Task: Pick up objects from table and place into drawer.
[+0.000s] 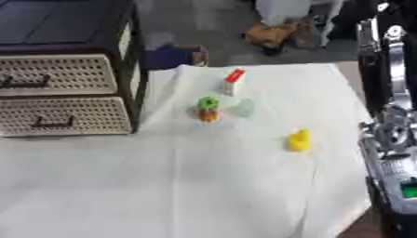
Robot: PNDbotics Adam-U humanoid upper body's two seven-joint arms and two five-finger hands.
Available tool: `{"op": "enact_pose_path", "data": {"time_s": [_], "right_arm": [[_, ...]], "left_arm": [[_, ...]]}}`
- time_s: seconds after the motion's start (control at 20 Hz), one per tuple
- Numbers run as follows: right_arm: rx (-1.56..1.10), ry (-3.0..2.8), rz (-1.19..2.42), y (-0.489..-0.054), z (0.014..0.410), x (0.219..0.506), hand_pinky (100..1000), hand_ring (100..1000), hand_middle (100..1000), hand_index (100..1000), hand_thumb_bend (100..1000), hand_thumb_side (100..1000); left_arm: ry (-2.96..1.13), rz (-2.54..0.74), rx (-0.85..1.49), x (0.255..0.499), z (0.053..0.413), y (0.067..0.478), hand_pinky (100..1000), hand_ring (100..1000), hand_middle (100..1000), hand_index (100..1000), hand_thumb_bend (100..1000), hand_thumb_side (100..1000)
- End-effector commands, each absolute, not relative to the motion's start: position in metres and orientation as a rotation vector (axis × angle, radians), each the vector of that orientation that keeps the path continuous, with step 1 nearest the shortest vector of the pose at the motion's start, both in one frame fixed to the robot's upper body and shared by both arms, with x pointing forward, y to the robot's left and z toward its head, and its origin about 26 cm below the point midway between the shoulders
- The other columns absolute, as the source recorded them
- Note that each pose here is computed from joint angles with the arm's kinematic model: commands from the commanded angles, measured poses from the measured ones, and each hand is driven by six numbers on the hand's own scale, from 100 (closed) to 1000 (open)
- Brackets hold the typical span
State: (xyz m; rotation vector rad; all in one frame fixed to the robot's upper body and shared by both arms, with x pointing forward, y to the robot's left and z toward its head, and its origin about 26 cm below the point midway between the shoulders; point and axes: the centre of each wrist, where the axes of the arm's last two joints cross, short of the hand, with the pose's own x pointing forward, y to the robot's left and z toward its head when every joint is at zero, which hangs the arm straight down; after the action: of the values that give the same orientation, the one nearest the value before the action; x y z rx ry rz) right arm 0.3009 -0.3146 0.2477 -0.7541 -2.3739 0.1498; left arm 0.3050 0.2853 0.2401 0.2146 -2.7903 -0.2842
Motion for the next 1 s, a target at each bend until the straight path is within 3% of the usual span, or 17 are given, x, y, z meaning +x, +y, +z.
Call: {"op": "enact_pose_path", "data": {"time_s": [0.05, 0.3, 0.5, 0.8, 1.0], "right_arm": [[-0.797, -2.412, 0.173, -0.318, 0.262, 0.297, 682, 571, 584, 868, 291, 1000], [-0.811, -2.424, 0.173, -0.318, 0.266, 0.297, 682, 572, 584, 868, 291, 1000], [-0.825, -2.431, 0.175, -0.319, 0.268, 0.296, 682, 572, 584, 868, 292, 1000], [-0.846, -2.437, 0.175, -0.320, 0.271, 0.296, 682, 573, 585, 867, 297, 1000], [-0.846, -2.442, 0.169, -0.320, 0.272, 0.296, 681, 573, 584, 866, 292, 1000]], "left_arm": [[-2.820, -0.496, 0.407, 0.300, 0.263, 0.295, 560, 572, 616, 791, 100, 940], [-2.809, -0.725, 0.641, 0.296, 0.279, 0.304, 546, 573, 609, 816, 100, 900], [-2.761, -0.915, 0.779, 0.293, 0.289, 0.310, 502, 529, 575, 837, 100, 935], [-2.612, -1.211, 0.930, 0.288, 0.306, 0.317, 377, 380, 470, 854, 100, 973], [-2.509, -1.341, 0.975, 0.286, 0.311, 0.321, 270, 248, 327, 855, 100, 1000]]}}
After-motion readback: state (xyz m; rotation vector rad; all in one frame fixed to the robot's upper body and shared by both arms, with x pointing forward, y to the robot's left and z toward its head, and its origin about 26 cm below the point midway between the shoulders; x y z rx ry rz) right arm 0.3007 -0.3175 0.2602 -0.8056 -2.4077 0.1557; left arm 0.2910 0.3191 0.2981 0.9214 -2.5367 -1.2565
